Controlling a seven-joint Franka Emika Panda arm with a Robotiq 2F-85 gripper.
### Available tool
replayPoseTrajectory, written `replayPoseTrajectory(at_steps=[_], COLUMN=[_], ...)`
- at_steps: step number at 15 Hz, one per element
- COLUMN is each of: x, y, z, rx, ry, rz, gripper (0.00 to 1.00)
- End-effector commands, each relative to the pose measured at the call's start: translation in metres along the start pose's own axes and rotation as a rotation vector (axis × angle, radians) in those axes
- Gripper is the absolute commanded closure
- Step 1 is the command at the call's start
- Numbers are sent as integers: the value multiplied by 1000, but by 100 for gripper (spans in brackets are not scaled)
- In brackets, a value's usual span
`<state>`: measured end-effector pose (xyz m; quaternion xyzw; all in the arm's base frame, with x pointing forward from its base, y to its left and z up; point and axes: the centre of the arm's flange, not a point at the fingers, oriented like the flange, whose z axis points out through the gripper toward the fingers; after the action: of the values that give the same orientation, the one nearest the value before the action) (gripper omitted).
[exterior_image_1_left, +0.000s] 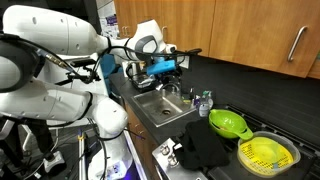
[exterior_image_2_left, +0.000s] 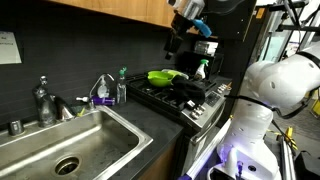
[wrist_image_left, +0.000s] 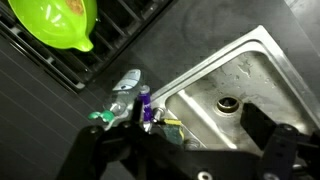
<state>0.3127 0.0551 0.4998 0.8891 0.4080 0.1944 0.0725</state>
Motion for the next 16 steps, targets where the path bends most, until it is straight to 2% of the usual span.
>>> replayPoseTrajectory(at_steps=[1, 9, 12, 16], x=[38, 62, 61, 57], y=[-6, -16, -12, -5], z=[0, 7, 15, 24], rx=[80, 324, 414, 510], ry=[74, 222, 251, 248], rz=[-169, -467, -518, -531], gripper=[0, 0, 0, 0])
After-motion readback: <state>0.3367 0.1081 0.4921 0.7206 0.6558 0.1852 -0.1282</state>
